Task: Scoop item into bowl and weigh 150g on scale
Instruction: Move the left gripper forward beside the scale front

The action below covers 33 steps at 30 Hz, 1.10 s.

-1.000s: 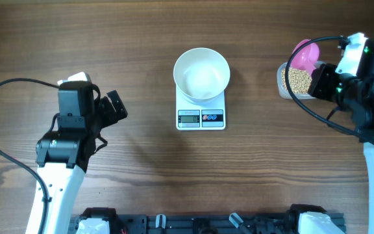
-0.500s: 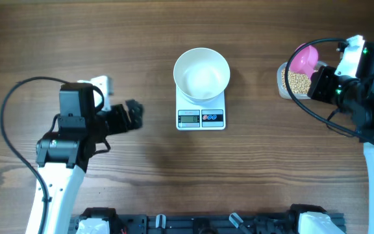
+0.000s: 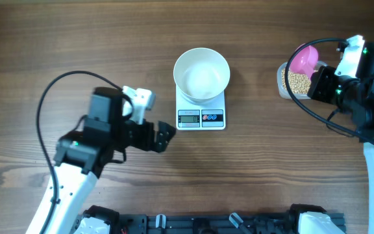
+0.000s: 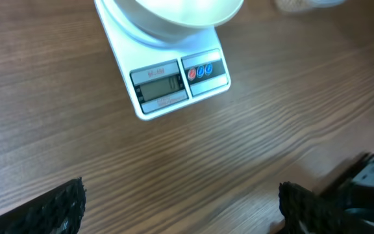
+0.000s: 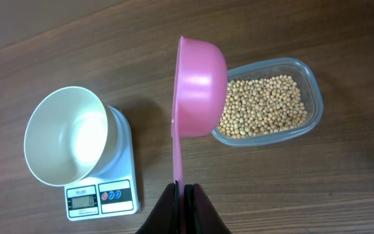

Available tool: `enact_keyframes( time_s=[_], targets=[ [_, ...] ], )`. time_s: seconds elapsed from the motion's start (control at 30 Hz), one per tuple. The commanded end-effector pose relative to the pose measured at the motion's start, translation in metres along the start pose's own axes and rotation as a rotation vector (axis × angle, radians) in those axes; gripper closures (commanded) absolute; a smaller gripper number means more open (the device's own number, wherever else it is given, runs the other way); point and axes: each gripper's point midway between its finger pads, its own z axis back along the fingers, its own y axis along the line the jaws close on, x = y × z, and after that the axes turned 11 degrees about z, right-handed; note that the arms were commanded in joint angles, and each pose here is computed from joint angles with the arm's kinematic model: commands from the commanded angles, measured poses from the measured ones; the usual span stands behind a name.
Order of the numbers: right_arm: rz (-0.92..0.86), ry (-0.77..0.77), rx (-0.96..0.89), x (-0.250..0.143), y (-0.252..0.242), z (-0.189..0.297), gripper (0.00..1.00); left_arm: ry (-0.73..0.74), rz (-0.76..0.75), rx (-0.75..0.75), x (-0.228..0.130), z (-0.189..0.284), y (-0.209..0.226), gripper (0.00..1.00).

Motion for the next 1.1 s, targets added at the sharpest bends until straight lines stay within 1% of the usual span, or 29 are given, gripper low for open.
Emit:
enact_keyframes(
  time_s=[0.0, 0.07, 0.2, 0.37, 0.57, 0.67, 0.87, 1.07],
  targets=[
    [-0.006, -0.029, 0.014, 0.008, 0.003, 0.008, 0.96, -0.072, 0.022, 0.181, 0.006, -0.003, 0.013, 0.00],
    [-0.007, -0.029, 0.014, 0.008, 0.003, 0.008, 0.96, -0.108, 0.041, 0.195, 0.011, -0.005, 0.009, 0.00],
    [-0.006, -0.029, 0.014, 0.008, 0.003, 0.008, 0.96, -0.140, 0.009, 0.156, 0.019, -0.011, -0.007, 0.00],
    [-0.004, -0.028, 0.014, 0.008, 0.003, 0.008, 0.96, -0.110, 0.009, 0.161, 0.018, -0.023, -0.006, 0.00],
    [-0.004, -0.028, 0.014, 0.008, 0.003, 0.008, 0.96, -0.024, -0.004, 0.103, 0.006, -0.039, -0.015, 0.00],
    [-0.004, -0.028, 0.014, 0.008, 0.003, 0.008, 0.96, -0.027, -0.028, 0.065, 0.008, -0.040, -0.023, 0.00],
    [-0.004, -0.028, 0.014, 0.008, 0.003, 0.008, 0.96, -0.026, -0.082, 0.059, 0.008, -0.040, -0.024, 0.00],
    [-0.004, -0.028, 0.014, 0.008, 0.003, 0.008, 0.96, -0.047, -0.084, 0.065, 0.013, -0.040, -0.024, 0.00]
  ],
)
